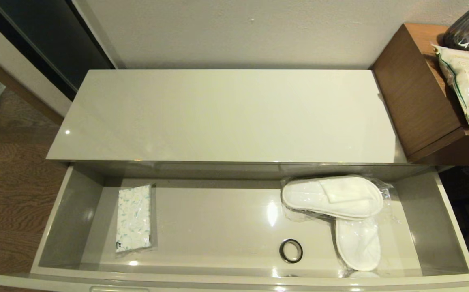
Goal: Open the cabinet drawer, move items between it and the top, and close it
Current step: Take out the disposable slippers from the drawer
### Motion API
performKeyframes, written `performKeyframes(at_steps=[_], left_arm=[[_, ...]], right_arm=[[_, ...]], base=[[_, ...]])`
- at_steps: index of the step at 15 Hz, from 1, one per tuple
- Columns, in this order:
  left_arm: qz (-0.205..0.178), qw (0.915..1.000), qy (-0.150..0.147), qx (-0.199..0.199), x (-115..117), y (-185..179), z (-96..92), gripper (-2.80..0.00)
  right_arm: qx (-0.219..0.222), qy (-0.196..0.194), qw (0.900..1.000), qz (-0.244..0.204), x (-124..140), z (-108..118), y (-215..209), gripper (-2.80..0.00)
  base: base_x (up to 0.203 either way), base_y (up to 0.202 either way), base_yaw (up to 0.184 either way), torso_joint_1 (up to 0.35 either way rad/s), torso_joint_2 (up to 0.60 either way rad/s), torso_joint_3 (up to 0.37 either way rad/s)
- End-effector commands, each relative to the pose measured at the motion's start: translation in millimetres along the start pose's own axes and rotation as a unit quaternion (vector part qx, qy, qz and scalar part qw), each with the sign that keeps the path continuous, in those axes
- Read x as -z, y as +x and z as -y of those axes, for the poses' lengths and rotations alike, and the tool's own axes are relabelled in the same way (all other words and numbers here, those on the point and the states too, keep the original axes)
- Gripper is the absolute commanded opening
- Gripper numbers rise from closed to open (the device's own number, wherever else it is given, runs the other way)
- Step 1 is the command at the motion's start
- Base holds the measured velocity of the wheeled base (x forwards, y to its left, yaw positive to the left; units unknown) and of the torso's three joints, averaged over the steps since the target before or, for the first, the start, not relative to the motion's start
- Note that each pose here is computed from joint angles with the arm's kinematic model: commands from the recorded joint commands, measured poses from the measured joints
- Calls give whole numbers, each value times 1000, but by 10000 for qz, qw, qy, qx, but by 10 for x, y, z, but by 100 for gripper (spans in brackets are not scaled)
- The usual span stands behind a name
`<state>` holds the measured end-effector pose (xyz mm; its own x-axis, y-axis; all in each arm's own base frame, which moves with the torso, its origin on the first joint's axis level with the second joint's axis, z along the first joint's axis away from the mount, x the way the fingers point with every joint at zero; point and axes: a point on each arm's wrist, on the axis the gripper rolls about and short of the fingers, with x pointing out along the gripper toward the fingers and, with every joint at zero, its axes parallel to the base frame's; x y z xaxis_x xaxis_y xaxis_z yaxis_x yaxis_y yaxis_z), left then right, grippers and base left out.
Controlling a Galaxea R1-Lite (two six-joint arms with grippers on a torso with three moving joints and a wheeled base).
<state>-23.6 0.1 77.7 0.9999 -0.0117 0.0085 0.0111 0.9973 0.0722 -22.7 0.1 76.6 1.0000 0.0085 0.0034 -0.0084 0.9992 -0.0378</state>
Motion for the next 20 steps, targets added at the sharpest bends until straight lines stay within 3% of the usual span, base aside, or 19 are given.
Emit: performKeyframes(at_steps=[1,8,11,13,20], left_arm=[[-101,9999,14,18,36,9,3,-280],[-95,10000,14,18,33,8,3,-280],[-103,9999,14,12,37,9,3,-280],[-103,9999,14,18,38,9,3,-280],[-100,9999,14,13,36,8,3,-280]], right_arm=[[-4,-3,10000,-2,-1,0,1,-280],[-42,-110,9999,-7,1,-2,1,-280],[-4,-40,10000,-17,3,0,1,-280],[50,293,9996,-2,3,2,1,-280],[73,315,9995,8,-1,3,2,-280]], base=[[0,0,0,0,0,0],[0,0,0,0,0,0],[0,0,0,0,0,0],[0,0,0,0,0,0],[0,0,0,0,0,0]])
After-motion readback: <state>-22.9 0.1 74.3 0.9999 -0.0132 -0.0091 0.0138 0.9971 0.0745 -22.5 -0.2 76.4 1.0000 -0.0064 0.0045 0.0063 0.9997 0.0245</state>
